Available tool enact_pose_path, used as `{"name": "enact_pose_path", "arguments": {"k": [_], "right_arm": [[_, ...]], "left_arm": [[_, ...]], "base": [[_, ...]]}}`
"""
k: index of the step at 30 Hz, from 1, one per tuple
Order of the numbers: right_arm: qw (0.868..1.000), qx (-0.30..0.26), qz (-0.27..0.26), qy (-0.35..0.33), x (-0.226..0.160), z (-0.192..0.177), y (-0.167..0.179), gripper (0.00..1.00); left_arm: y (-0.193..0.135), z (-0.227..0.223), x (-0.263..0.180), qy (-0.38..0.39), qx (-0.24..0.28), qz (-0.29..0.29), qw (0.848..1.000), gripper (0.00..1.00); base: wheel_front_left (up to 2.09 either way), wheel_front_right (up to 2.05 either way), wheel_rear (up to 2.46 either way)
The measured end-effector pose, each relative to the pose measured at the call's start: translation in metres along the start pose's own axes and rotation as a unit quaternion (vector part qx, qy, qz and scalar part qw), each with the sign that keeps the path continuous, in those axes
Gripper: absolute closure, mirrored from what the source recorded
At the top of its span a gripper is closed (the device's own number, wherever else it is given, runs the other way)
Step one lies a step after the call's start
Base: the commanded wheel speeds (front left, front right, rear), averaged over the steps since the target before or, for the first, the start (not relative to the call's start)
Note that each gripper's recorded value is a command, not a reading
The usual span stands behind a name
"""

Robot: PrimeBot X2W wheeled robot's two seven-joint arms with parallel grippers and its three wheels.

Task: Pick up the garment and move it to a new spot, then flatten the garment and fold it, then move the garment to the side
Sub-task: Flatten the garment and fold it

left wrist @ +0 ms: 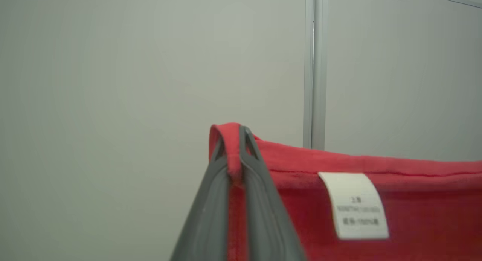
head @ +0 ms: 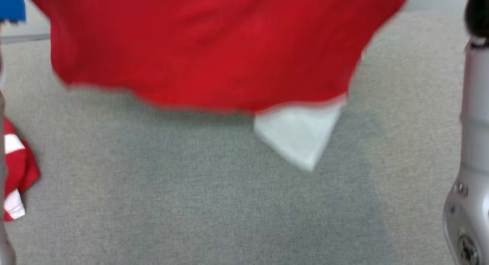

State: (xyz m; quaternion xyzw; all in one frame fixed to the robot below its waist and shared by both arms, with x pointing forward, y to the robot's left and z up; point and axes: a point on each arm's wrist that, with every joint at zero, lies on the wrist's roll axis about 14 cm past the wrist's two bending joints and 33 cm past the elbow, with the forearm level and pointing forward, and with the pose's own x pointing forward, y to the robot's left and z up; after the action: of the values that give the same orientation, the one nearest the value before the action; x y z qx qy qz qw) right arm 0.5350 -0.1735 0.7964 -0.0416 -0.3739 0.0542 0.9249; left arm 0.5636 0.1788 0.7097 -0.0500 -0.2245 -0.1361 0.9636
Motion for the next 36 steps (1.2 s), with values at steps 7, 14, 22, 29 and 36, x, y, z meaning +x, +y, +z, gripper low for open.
{"name": "enact_pose_path", "arguments": {"k": [7, 14, 22, 29, 36], "right_arm": [[0.999, -0.005, -0.030, -0.013, 0.029, -0.019, -0.009, 1.00], [0.994, 0.034, -0.072, 0.079, -0.057, -0.077, -0.025, 1.00], [0.939, 0.119, -0.158, 0.281, -0.257, -0.137, -0.030, 1.00], [0.894, 0.158, -0.197, 0.370, -0.359, -0.128, -0.018, 1.00], [0.878, 0.163, -0.209, 0.400, -0.412, -0.101, -0.011, 1.00]], "left_arm": [[0.021, -0.033, 0.016, 0.001, -0.016, 0.029, 0.999, 1.00], [0.021, -0.139, -0.063, 0.135, -0.087, 0.077, 0.984, 1.00], [-0.029, -0.234, -0.232, 0.327, -0.154, 0.120, 0.925, 1.00], [-0.052, -0.234, -0.321, 0.380, -0.178, 0.167, 0.892, 1.00], [-0.069, -0.212, -0.358, 0.380, -0.173, 0.170, 0.892, 1.00]], "base": [[0.00, 0.00, 0.00], [0.00, 0.00, 0.00], [0.00, 0.00, 0.00], [0.00, 0.00, 0.00], [0.00, 0.00, 0.00]]}}
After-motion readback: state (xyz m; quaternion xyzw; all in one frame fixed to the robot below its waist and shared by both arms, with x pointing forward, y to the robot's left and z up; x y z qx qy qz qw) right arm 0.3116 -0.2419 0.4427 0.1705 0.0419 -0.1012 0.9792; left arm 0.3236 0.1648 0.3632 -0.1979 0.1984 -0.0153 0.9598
